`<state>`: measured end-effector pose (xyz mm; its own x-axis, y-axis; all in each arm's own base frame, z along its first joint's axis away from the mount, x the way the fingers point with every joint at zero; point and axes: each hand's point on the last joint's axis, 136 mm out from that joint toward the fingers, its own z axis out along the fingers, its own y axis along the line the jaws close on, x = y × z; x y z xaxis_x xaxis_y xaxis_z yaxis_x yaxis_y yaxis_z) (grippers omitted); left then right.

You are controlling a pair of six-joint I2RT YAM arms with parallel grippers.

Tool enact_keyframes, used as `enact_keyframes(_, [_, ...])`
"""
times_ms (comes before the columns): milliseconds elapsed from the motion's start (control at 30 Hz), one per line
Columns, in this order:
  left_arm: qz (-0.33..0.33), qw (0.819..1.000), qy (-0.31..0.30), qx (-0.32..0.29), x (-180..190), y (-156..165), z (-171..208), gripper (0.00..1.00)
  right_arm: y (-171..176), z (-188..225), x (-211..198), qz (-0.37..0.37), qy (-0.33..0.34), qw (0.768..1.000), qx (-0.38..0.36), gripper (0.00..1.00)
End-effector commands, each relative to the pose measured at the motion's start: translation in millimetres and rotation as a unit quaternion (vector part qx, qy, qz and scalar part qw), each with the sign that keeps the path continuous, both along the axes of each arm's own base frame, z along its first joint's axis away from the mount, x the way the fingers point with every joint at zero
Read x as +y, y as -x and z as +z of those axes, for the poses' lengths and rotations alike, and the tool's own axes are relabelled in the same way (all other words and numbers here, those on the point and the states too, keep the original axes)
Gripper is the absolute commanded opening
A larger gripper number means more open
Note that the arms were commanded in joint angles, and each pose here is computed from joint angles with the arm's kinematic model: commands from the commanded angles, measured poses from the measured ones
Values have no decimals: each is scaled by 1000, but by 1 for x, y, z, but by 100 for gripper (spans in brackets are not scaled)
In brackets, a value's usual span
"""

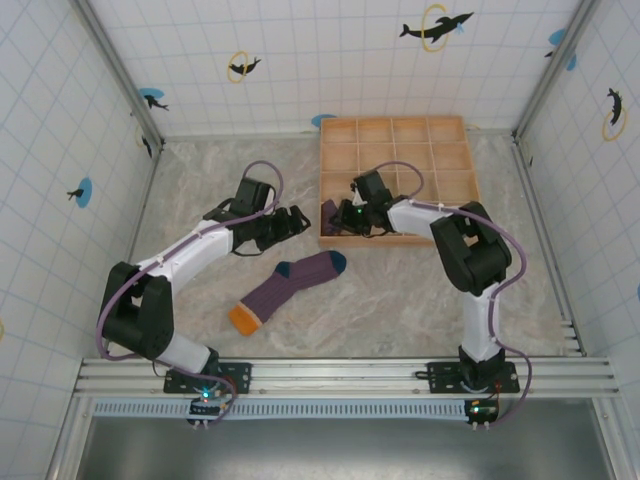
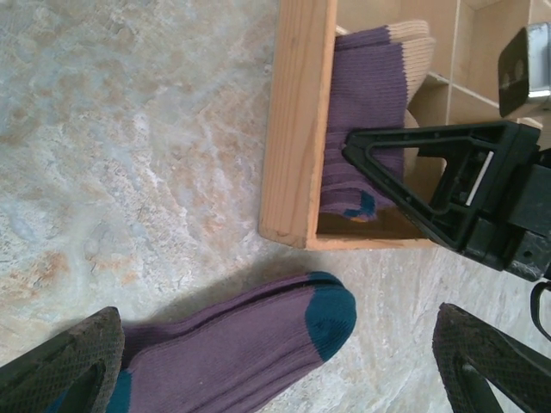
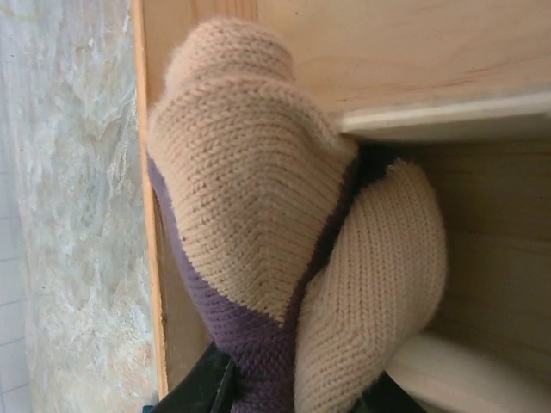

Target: Roll the socks

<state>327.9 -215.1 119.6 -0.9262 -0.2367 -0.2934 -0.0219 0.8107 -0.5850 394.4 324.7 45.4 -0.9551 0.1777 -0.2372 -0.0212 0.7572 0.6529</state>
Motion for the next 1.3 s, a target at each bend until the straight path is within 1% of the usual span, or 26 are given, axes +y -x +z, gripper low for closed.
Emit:
enact_keyframes(0, [3, 1000, 14, 9, -3, 1, -8, 94, 16, -23, -8, 4, 40, 998, 56, 16])
enact_keyframes(100, [1, 999, 29, 15, -9, 0, -14, 93, 16, -33, -12, 9, 68, 995, 74, 19])
enact_keyframes(200, [-1, 999, 41, 15, -15, -5, -16, 93, 20, -38, -14, 21, 93, 992, 88, 24])
enact_keyframes(233, [-2, 999, 42, 14, -17, -7, -16, 92, 21, -39, -16, 22, 100, 991, 88, 28])
enact_keyframes(333, [-4, 999, 38, 19, -17, -8, -22, 92, 21, -38, -20, 19, 113, 990, 80, 42])
enact_keyframes(367, [-6, 999, 45, 3, -22, -17, -8, 92, 20, -37, -21, 19, 114, 990, 77, 46])
enact_keyframes(433, [-7, 999, 47, 0, -23, -19, -6, 92, 18, -33, -21, 20, 114, 991, 70, 52])
enact_keyframes(500, [-8, 999, 48, 0, -23, -19, -5, 92, 16, -28, -21, 22, 114, 991, 61, 55])
enact_keyframes(567, [-8, 999, 46, 1, -22, -17, -7, 92, 13, -22, -21, 21, 116, 992, 52, 56])
enact_keyframes(633, [-7, 999, 43, 3, -21, -15, -9, 92, 11, -17, -22, 24, 123, 991, 45, 64])
enact_keyframes(667, [-7, 999, 42, 3, -20, -15, -9, 92, 11, -14, -22, 27, 126, 991, 41, 66])
enact_keyframes(800, [-4, 999, 43, 4, -20, -16, -9, 91, 6, 1, -27, 25, 140, 990, 12, 69])
enact_keyframes(933, [-7, 999, 45, 4, -25, -17, -8, 91, 4, 10, -34, 31, 156, 987, -3, 70])
enact_keyframes(1167, [-11, 999, 43, 7, -31, -16, -10, 91, 5, 24, -38, 39, 161, 986, -25, 73])
enact_keyframes(1267, [-12, 999, 42, 7, -31, -15, -11, 90, 4, 31, -40, 37, 162, 985, -36, 72])
